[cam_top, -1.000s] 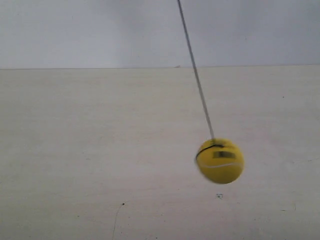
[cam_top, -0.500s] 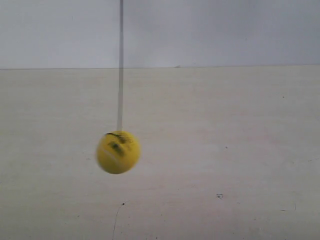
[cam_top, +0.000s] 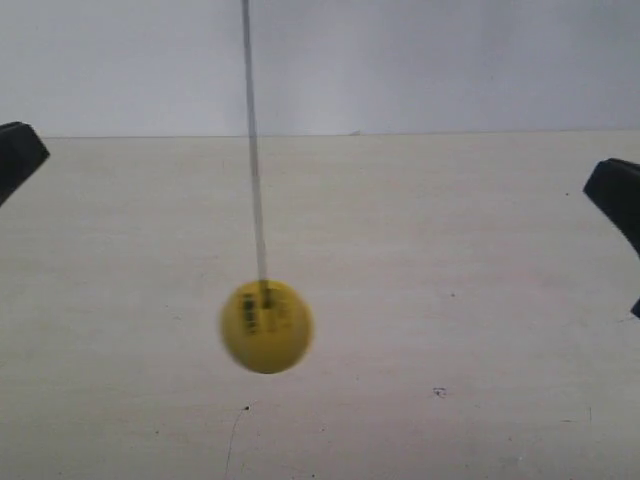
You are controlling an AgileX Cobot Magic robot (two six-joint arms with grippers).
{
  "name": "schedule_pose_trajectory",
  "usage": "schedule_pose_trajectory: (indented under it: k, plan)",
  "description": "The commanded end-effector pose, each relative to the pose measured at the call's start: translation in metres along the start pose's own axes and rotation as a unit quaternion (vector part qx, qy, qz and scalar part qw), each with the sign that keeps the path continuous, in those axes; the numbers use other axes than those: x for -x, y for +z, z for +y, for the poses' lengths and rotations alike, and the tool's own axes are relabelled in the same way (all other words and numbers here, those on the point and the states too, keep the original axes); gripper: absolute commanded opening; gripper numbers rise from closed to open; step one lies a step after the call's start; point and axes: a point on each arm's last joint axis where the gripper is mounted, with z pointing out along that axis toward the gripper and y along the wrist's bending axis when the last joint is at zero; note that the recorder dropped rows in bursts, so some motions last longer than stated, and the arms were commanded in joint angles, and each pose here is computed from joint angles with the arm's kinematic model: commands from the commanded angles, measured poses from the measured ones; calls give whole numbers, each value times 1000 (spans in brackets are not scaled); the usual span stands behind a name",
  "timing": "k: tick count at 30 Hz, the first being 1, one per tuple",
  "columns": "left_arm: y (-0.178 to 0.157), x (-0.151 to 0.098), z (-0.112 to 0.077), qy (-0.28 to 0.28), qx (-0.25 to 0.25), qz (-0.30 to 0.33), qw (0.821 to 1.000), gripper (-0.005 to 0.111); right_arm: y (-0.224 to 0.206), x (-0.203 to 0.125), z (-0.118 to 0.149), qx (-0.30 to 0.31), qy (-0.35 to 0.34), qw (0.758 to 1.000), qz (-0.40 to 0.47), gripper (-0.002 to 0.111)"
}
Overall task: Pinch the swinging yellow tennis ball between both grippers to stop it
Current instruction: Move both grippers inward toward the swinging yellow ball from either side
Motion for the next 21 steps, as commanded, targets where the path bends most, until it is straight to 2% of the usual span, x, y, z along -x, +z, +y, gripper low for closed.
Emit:
schedule_pose_trajectory:
  k: [1,5,8,12,17,21]
  plan:
    - [19,-13,6,23,-67,6,997,5,20,-8,-9,35,-10,999,22,0]
    - [36,-37,20,40,-82,64,994,5,33,-23,-20,47,-27,997,54,0]
    - [46,-52,29,31,-98,70,992,5,39,-31,-23,64,-27,996,56,0]
    - [61,-72,39,31,-118,110,986,5,44,-37,-24,92,-24,995,43,0]
    - [81,-88,35,37,-189,146,970,5,49,-48,-25,114,-9,992,56,0]
    - [86,-95,26,36,-218,157,962,5,58,-56,-15,168,-12,982,83,0]
